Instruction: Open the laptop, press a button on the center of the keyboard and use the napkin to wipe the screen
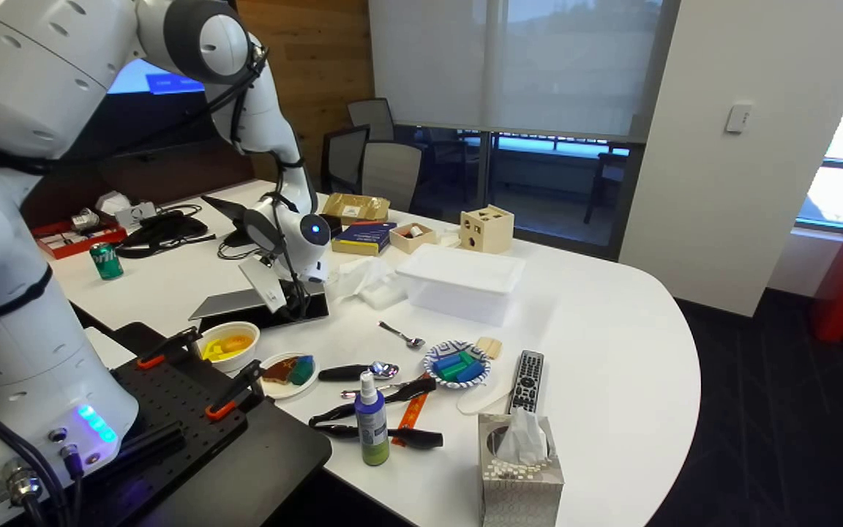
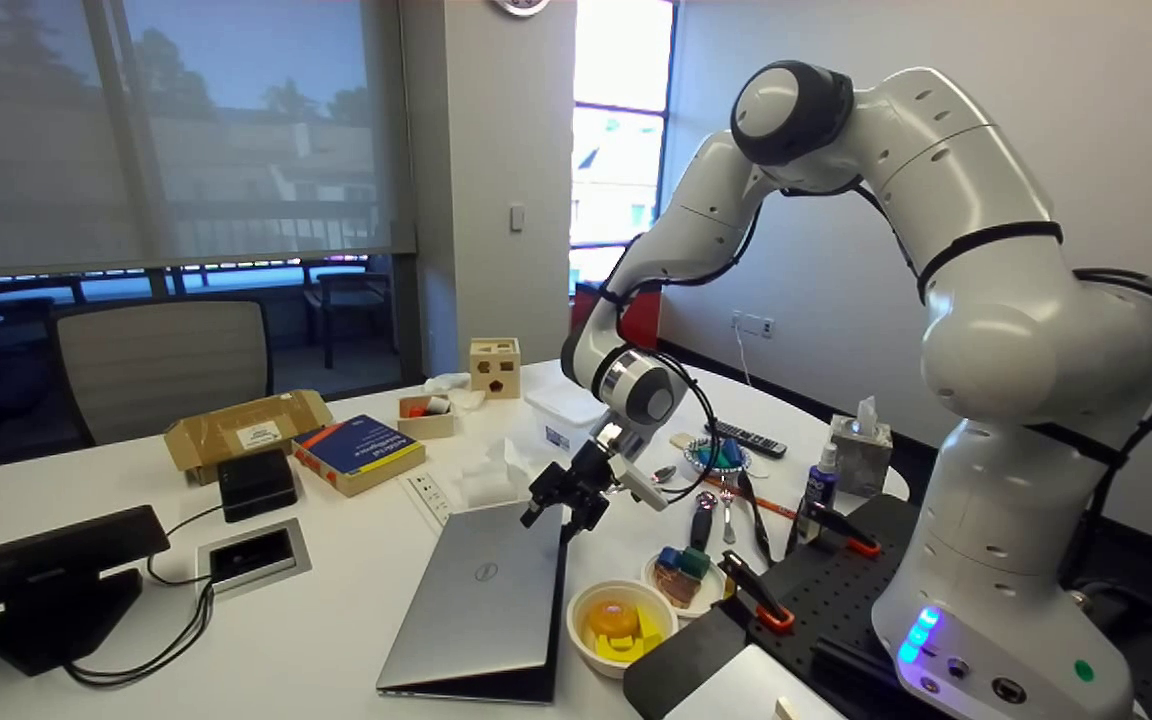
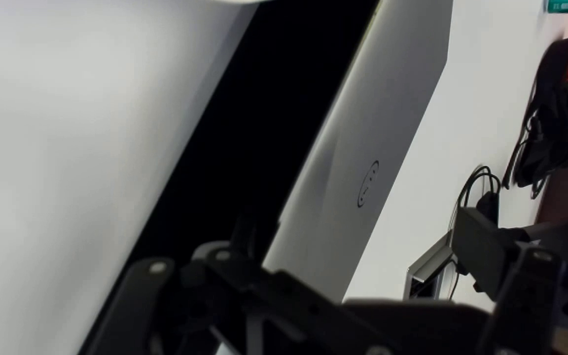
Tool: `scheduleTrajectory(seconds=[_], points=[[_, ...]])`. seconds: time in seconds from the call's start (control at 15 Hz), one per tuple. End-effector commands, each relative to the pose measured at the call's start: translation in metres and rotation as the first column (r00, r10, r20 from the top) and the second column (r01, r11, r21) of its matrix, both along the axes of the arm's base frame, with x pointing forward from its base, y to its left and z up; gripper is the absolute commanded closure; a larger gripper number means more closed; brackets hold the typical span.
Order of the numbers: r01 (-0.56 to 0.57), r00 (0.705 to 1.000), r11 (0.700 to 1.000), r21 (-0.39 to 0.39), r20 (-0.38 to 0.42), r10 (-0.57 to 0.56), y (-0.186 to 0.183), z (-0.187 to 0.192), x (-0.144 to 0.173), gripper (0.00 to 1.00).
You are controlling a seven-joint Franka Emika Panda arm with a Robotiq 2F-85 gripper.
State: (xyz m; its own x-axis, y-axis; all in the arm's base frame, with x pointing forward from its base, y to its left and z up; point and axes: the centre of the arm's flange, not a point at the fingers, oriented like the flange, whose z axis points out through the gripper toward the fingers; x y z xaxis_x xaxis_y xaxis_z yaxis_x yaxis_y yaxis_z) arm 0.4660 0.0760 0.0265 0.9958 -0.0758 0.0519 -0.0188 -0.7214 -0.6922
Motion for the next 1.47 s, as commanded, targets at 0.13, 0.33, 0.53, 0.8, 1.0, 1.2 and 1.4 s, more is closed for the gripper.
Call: scheduleTrajectory(seconds=[0.13,0.33,0.53,0.8,1.0,1.2,1.4], points=[[-0.102,0.991,0.993,0.059,0.093,0.096,0.023,0.043,0.019,0.0],[-0.139,0.985,0.988,0.07,0.117,0.13,0.027,0.052,0.027,0.0],[-0.18,0.976,0.981,0.076,0.141,0.168,0.032,0.063,0.035,0.0],[-0.223,0.965,0.972,0.077,0.162,0.209,0.041,0.074,0.044,0.0],[-0.26,0.954,0.962,0.079,0.179,0.243,0.05,0.08,0.053,0.0],[-0.301,0.939,0.951,0.074,0.199,0.282,0.062,0.088,0.06,0.0],[-0.345,0.92,0.937,0.06,0.218,0.325,0.074,0.096,0.068,0.0]])
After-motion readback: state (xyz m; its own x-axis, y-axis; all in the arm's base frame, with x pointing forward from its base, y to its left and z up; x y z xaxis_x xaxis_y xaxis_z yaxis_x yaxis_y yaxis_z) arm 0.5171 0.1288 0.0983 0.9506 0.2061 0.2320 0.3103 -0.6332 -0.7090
